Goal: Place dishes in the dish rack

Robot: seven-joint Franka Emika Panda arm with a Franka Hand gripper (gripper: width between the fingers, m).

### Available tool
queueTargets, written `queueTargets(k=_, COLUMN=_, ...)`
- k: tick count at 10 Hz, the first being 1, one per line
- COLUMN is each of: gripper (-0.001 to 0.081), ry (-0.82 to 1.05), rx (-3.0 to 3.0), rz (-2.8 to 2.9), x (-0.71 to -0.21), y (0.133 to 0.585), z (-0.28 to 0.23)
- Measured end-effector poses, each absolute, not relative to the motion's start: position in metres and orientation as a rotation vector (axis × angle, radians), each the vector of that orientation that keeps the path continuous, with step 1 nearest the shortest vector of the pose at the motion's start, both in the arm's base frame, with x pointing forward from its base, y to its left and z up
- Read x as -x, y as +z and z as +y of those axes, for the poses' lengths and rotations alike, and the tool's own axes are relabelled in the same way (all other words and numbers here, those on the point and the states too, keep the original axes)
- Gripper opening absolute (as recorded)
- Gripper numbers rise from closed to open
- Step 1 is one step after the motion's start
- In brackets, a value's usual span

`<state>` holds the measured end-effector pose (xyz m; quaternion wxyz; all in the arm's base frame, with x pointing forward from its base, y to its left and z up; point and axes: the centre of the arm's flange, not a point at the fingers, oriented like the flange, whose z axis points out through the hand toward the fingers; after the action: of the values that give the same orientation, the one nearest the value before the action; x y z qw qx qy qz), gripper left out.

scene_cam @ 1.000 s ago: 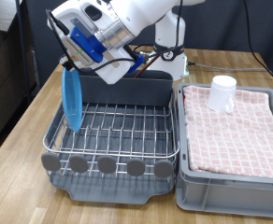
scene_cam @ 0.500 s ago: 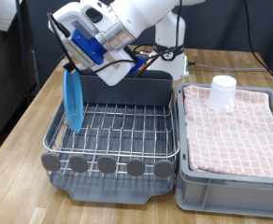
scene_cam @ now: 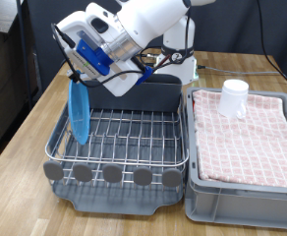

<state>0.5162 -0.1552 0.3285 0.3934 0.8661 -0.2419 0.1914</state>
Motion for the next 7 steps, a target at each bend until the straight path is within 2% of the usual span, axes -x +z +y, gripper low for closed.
queueTargets(k=7, gripper=0.0016, ry=0.571, rx=-2.250, rz=-0.556, x=-0.505, y=0.302, z=-0.160)
